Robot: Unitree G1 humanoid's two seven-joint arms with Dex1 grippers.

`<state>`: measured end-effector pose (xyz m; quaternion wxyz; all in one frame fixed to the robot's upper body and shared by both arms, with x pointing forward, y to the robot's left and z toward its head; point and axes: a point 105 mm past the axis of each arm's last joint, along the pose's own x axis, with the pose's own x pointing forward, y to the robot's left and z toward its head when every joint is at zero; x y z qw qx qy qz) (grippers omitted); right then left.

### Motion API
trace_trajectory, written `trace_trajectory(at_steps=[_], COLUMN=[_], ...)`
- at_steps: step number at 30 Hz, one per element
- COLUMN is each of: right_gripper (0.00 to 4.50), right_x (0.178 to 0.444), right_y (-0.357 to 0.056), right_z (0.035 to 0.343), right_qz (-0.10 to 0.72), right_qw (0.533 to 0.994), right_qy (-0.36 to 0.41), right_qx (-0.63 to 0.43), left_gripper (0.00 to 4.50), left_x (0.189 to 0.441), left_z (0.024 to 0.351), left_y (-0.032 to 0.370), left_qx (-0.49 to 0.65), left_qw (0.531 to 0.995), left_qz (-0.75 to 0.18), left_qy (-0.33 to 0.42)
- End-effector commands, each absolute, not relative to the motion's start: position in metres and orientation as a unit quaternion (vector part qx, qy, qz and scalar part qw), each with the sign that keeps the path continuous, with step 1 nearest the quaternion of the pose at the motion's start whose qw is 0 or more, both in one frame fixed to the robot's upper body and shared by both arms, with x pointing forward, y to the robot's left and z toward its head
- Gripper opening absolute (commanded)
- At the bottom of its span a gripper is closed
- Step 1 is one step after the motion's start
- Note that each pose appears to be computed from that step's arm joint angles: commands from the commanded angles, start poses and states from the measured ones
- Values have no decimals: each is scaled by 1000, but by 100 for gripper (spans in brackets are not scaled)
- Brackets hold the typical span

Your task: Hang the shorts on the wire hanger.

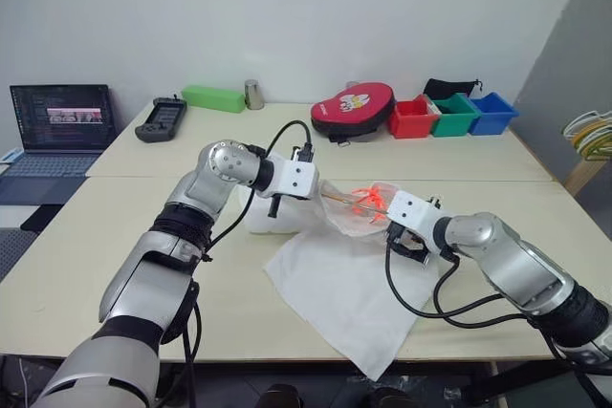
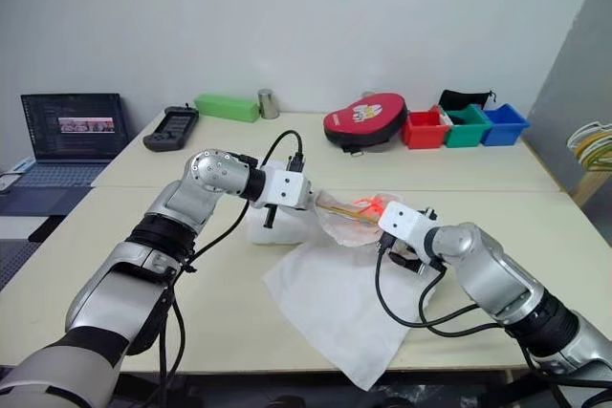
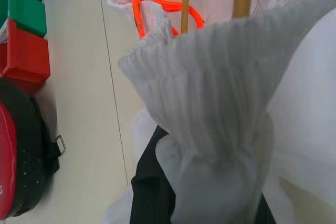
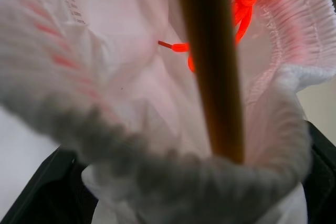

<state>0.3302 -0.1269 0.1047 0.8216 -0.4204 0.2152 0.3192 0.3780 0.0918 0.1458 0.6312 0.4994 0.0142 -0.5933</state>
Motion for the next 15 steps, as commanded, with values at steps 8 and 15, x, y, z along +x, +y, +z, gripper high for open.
trace_trajectory(at_steps=[8,15], right_gripper=[203,27], right_x=[341,339], right_y=[-127,-131], right_z=[121,122], right_qz=[314,309], right_qw=[822,821], right_qy=[178,178], right_qx=[-441,-447], left_gripper=[0,0], left_x=[376,380], left_z=[169,172], left_y=[86,83], left_qx=[510,515], left_qw=[635,637], left_qz=[-579,-571], left_qy=[-37,-45])
